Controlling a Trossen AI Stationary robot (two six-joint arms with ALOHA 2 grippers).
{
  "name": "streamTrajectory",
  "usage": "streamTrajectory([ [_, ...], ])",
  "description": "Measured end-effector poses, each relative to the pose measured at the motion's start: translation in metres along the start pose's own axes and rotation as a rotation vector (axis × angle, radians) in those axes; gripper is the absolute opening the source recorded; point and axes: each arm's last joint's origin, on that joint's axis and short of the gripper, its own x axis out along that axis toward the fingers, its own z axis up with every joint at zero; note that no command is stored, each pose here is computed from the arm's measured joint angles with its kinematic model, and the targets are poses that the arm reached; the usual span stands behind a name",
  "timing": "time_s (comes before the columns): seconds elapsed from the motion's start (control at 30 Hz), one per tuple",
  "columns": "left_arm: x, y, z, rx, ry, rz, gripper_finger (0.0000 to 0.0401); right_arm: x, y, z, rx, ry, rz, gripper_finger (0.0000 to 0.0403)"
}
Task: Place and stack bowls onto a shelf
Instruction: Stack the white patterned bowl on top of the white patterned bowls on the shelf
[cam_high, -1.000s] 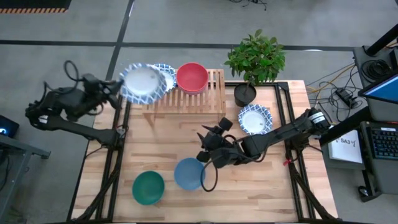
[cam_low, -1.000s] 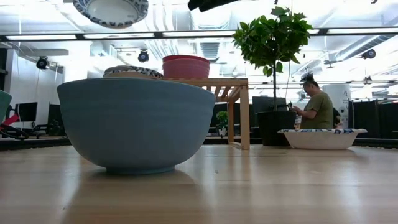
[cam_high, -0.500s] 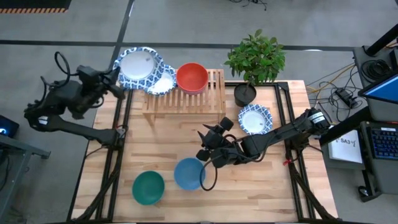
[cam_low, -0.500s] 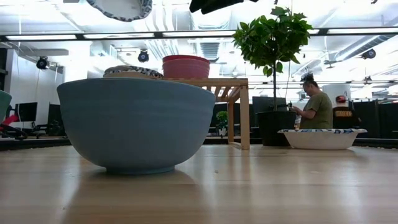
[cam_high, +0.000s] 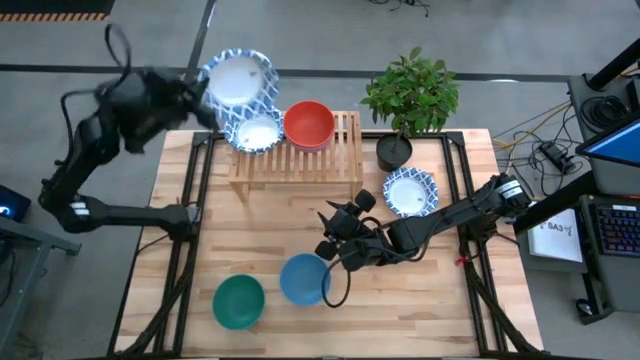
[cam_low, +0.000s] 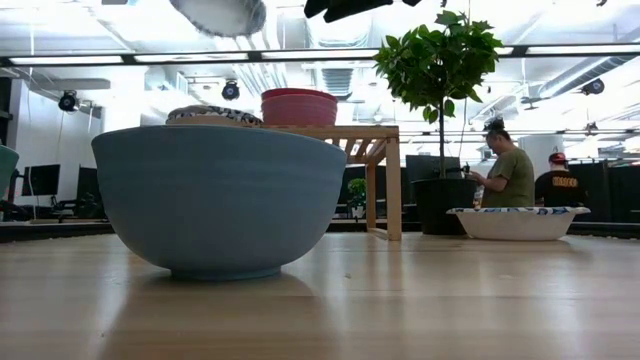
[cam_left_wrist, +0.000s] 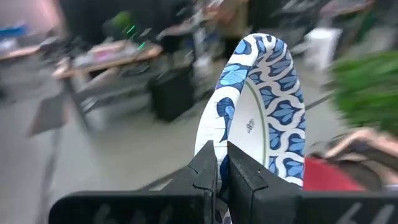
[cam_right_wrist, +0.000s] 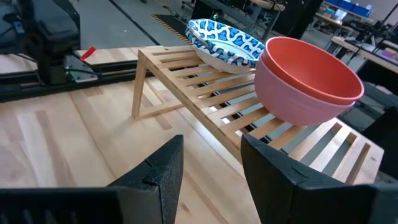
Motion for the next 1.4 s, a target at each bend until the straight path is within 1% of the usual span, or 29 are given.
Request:
streamTrajectory([
  [0.07, 0.014, 0.01, 0.005, 0.005, 0.073, 0.051, 0.0, -0.002, 0.002, 0.0, 0.005, -0.002, 0.007, 0.0151],
  [0.1, 0.022, 0.016, 0.007, -0.005, 0.113, 0.054, 0.0, -0.004, 0.002, -0.001, 0.004, -0.002, 0.011, 0.015],
  [0.13, 0.029, 0.023, 0.007, -0.018, 0.152, 0.042, 0.0, -0.005, 0.003, -0.001, 0.003, -0.003, 0.014, 0.015],
  [0.2, 0.047, 0.035, 0.006, -0.058, 0.239, -0.029, 0.0, -0.007, 0.004, -0.001, 0.005, -0.004, 0.02, 0.0151],
  [0.27, 0.066, 0.049, 0.002, -0.115, 0.323, -0.095, 0.0, -0.008, 0.005, -0.001, 0.008, -0.005, 0.025, 0.015],
  [0.33, 0.083, 0.063, -0.004, -0.173, 0.403, -0.139, 0.0, -0.009, 0.006, -0.002, 0.012, -0.006, 0.029, 0.015],
  [0.47, 0.112, 0.09, -0.022, -0.244, 0.601, -0.141, 0.0, -0.012, 0.008, -0.002, 0.011, -0.007, 0.037, 0.015],
  [0.53, 0.124, 0.096, -0.031, -0.247, 0.687, -0.161, 0.0, -0.013, 0.008, -0.002, 0.011, -0.008, 0.038, 0.0151],
  [0.6, 0.131, 0.098, -0.035, -0.248, 0.741, -0.202, 0.0, -0.013, 0.008, -0.002, 0.011, -0.008, 0.039, 0.015],
  [0.7, 0.137, 0.098, -0.034, -0.267, 0.733, -0.254, 0.0, -0.012, 0.008, -0.002, 0.012, -0.008, 0.036, 0.0151],
  [0.8, 0.14, 0.097, -0.035, -0.28, 0.749, -0.278, 0.0, -0.012, 0.008, -0.002, 0.011, -0.008, 0.036, 0.015],
  [1.1, 0.146, 0.097, -0.05, -0.292, 0.817, -0.279, 0.0, -0.012, 0.008, -0.002, 0.009, -0.008, 0.035, 0.015],
  [1.23, 0.146, 0.096, -0.052, -0.3, 0.828, -0.278, 0.0001, -0.012, 0.008, -0.002, 0.009, -0.008, 0.035, 0.015],
  [1.4, 0.144, 0.095, -0.05, -0.298, 0.815, -0.277, 0.0024, -0.012, 0.008, -0.002, 0.01, -0.008, 0.035, 0.015],
])
